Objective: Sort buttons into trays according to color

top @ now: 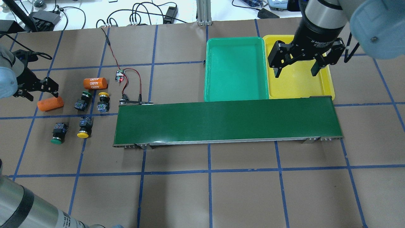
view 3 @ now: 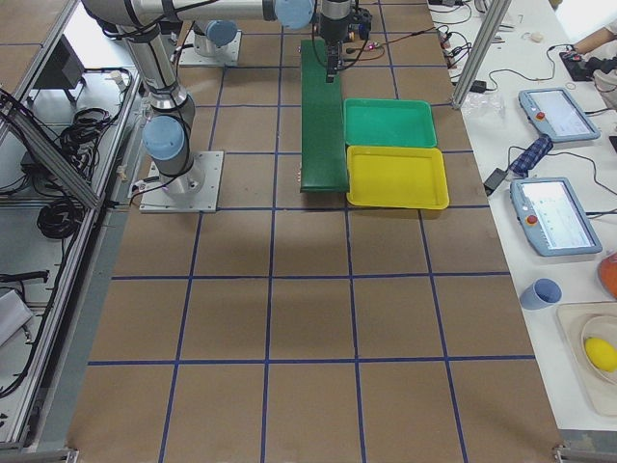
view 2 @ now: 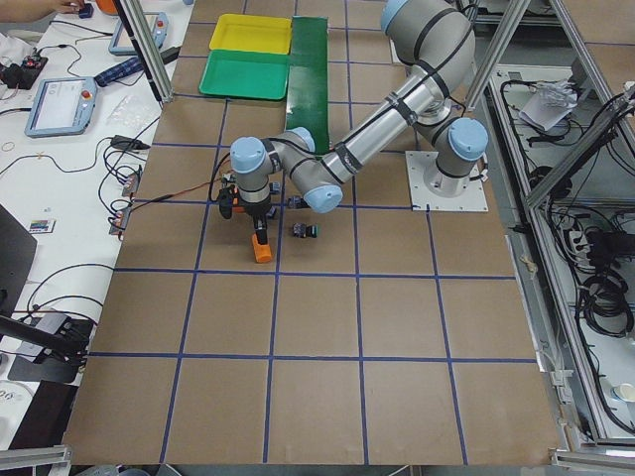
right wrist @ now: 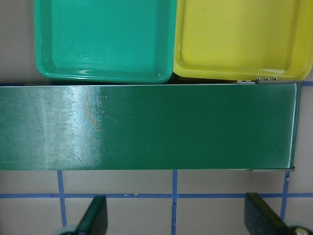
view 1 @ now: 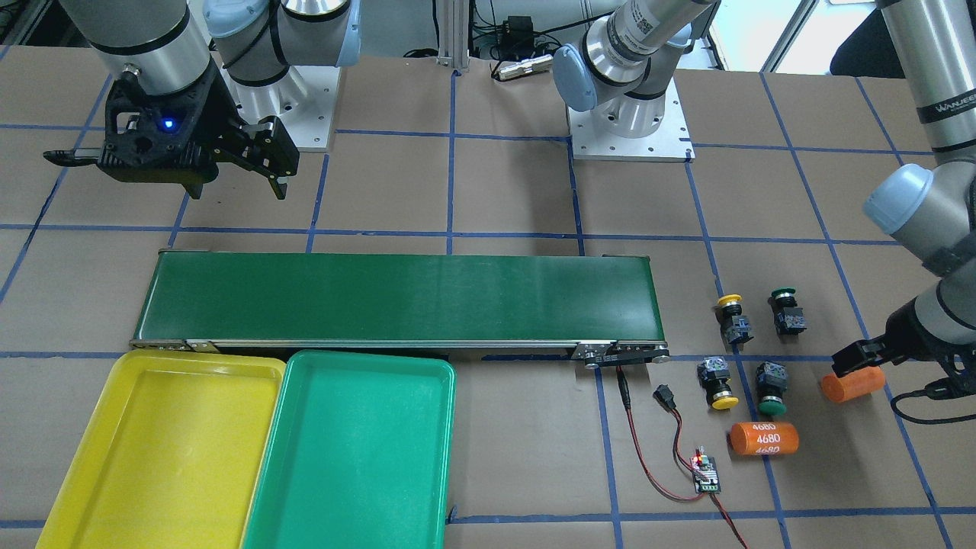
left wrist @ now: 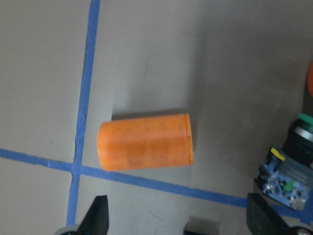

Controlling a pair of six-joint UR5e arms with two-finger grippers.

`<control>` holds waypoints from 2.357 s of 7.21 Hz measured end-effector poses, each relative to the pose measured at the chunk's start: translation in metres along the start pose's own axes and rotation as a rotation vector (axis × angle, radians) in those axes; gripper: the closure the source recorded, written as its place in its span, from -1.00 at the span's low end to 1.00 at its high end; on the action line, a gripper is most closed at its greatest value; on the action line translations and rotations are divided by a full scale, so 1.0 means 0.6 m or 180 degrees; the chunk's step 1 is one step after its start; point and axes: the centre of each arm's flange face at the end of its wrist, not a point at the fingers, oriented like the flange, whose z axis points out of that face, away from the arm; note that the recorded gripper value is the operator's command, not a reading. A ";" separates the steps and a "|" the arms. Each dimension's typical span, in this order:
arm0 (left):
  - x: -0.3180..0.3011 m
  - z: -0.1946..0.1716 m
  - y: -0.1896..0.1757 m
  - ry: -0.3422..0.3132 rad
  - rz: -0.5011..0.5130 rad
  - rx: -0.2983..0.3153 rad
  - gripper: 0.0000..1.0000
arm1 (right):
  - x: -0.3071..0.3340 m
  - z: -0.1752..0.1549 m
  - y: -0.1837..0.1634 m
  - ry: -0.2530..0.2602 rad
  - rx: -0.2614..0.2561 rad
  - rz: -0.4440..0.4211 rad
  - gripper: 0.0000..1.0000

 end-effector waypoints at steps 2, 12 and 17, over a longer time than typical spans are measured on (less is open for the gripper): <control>-0.007 0.023 -0.016 0.0003 0.0003 -0.0018 -1.00 | 0.000 0.000 0.000 0.0000 0.0000 0.0000 -1.00; -0.012 0.061 -0.022 -0.0043 0.0009 -0.0108 -1.00 | 0.000 0.002 0.000 0.0000 -0.0008 -0.0001 -1.00; -0.015 0.074 -0.030 -0.0052 0.0016 -0.0123 -1.00 | 0.000 0.003 0.000 0.0002 -0.0012 0.0000 -1.00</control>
